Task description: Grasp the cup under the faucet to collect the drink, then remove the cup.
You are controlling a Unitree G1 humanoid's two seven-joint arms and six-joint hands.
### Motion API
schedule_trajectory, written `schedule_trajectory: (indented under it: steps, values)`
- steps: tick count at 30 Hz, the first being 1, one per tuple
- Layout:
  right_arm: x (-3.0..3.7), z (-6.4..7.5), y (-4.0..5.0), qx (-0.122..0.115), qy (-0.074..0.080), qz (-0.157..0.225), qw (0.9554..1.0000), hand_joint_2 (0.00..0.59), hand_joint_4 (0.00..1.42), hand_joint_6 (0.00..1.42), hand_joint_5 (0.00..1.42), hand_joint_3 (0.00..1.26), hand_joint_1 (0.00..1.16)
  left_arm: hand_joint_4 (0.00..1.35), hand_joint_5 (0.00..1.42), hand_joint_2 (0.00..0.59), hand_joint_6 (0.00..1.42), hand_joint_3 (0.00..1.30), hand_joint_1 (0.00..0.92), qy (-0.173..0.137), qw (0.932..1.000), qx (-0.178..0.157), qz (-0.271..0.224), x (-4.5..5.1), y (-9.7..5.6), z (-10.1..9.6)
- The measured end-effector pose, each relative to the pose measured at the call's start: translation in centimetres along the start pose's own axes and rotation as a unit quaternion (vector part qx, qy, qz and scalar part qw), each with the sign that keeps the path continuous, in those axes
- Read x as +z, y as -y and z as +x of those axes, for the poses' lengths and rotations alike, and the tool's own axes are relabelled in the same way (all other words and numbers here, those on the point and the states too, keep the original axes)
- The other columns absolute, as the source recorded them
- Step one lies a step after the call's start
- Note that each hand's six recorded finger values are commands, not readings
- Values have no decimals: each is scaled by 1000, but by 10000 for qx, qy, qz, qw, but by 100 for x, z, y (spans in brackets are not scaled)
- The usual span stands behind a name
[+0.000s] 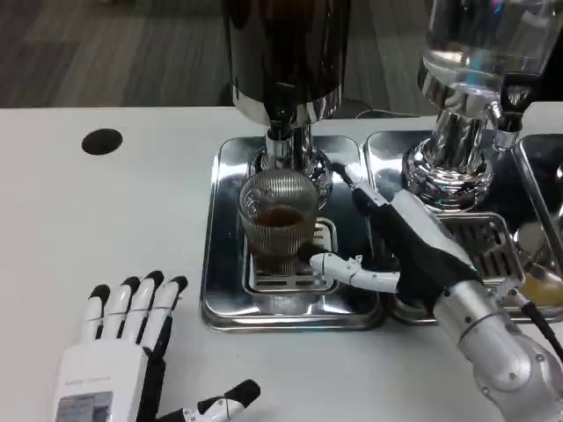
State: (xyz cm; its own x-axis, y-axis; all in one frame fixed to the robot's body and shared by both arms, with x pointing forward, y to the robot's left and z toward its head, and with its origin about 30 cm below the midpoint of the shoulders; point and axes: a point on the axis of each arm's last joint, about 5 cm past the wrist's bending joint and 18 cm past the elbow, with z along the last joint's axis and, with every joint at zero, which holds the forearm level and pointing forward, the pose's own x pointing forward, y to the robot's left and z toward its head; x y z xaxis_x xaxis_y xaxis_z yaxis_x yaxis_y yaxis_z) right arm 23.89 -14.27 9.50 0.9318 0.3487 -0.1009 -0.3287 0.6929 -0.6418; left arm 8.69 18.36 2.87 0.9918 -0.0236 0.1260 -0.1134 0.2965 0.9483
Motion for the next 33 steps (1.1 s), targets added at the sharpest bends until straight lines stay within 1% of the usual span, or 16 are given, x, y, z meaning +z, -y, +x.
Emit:
schedule_trajectory:
  steps: [1,3,9,16,18,19,22,23,25,30,33]
  values:
    - [-4,18,-11,36,-40,16,10000,172,0,0,0,0,469,0,58,74,0,190,0,-21,10000,-15,5,-6,-1,-13]
    - [0,51,-22,82,-69,41,9999,170,0,0,0,0,464,0,63,75,0,207,0,-35,10000,-17,13,-12,-2,-19]
    - [27,174,-28,273,-101,182,9994,152,0,0,0,0,446,0,64,75,0,255,0,-72,10000,-31,28,-22,-4,-40]
    - [59,229,-54,312,-40,419,9986,152,0,0,0,0,442,0,73,81,0,303,0,-147,9998,37,95,-63,-40,-44]
    - [77,241,-67,317,14,472,9984,153,0,0,0,0,447,0,76,82,0,327,0,-158,9998,27,98,-66,-41,-53]
    - [81,248,-67,318,32,490,9983,157,0,0,0,0,471,0,76,82,0,331,0,-169,9998,17,100,-68,-40,-61]
    - [83,261,-69,330,51,513,9981,151,0,0,0,0,497,0,76,81,0,350,0,-190,9998,12,92,-73,-42,-69]
    - [83,267,-74,337,56,518,9981,161,0,0,0,0,521,0,76,81,0,352,0,-212,9998,16,60,-74,-43,-70]
    - [81,276,-88,334,59,534,9980,161,0,0,0,0,549,0,76,81,0,353,0,-261,9997,21,6,-77,-44,-78]
    - [91,301,-110,296,111,547,9980,160,0,0,0,0,560,0,81,84,0,370,0,-322,9995,47,-21,-93,-51,-87]
    - [80,310,-161,298,94,584,9978,159,0,0,0,0,583,0,83,85,0,375,0,-361,9993,78,11,-121,-66,-91]
